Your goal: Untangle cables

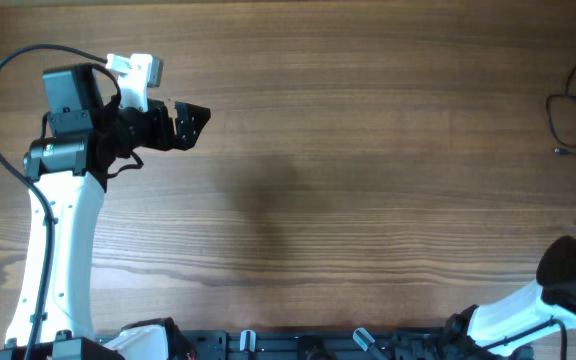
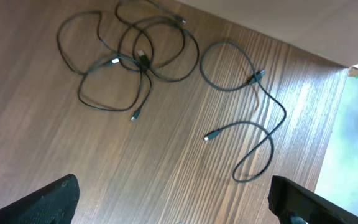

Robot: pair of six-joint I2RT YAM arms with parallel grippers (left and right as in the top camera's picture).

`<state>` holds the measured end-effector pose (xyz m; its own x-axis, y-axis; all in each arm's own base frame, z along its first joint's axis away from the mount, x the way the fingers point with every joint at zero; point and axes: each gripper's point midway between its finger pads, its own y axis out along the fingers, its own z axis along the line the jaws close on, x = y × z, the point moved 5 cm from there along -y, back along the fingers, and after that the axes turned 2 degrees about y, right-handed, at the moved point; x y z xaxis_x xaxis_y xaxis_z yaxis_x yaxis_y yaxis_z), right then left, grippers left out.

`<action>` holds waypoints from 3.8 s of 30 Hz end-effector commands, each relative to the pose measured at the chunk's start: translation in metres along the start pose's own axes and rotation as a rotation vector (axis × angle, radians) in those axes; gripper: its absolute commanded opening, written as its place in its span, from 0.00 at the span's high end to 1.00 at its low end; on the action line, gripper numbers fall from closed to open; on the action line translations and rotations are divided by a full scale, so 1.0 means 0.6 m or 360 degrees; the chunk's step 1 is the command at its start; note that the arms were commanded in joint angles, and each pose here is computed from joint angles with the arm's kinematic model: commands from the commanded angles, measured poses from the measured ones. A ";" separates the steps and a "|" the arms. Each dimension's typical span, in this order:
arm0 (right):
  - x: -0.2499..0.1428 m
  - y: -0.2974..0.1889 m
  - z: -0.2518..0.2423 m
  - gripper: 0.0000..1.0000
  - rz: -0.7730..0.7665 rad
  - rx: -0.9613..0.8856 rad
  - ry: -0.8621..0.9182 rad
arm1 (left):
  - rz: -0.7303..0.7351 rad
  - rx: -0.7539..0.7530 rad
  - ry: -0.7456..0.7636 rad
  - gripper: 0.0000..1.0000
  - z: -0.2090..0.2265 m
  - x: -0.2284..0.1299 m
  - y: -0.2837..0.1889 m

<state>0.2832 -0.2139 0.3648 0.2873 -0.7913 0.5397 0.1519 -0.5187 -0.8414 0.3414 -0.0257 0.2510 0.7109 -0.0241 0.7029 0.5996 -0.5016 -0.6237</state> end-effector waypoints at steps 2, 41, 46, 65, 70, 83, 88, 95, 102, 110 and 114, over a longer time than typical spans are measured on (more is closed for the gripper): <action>-0.010 -0.123 -0.022 0.00 -0.0173 0.0407 -0.0114 | -0.0013 0.0086 -0.0035 0.00 0.004 0.002 -0.006; -0.497 -0.020 -0.008 0.00 -0.0392 0.1668 -0.1042 | -0.0277 0.0496 -0.0004 0.00 -0.077 -0.209 -0.054; -0.536 0.030 -0.007 0.00 -0.0286 0.1612 -0.1128 | -0.0081 0.0451 0.0082 0.00 -0.067 -0.251 -0.019; -0.550 -0.002 0.025 0.00 -0.0450 0.1906 -0.1471 | 0.0057 0.0341 0.0118 0.00 -0.067 -0.276 0.015; -0.529 -0.026 0.039 0.00 -0.0586 0.1991 -0.1378 | -0.0132 0.0318 0.0176 0.00 -0.073 -0.237 0.015; -0.497 -0.023 0.043 0.00 -0.0719 0.1856 -0.1215 | -0.0301 0.0205 0.0252 0.00 -0.091 -0.201 0.012; -0.503 -0.016 0.040 0.00 -0.0680 0.1831 -0.1235 | -0.0267 0.0208 0.0241 0.00 -0.090 -0.208 0.014; -0.510 -0.006 0.035 0.01 -0.0627 0.1794 -0.1266 | -0.0268 0.0207 0.0241 0.00 -0.090 -0.208 0.014; -0.512 -0.004 0.034 0.00 -0.0618 0.1787 -0.1272 | -0.0263 0.0207 0.0239 0.00 -0.090 -0.209 0.014; -0.512 -0.004 0.034 0.00 -0.0618 0.1787 -0.1271 | -0.0263 0.0208 0.0239 0.00 -0.090 -0.209 0.014; -0.512 -0.004 0.034 0.00 -0.0618 0.1788 -0.1271 | -0.0263 0.0207 0.0239 0.00 -0.090 -0.209 0.014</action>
<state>0.2137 0.0381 0.2020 0.4427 -0.0870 0.8924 0.8879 0.1815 -0.4227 0.2396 -0.0711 0.1788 0.5416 -0.0664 0.8380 0.7637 -0.3777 -0.5235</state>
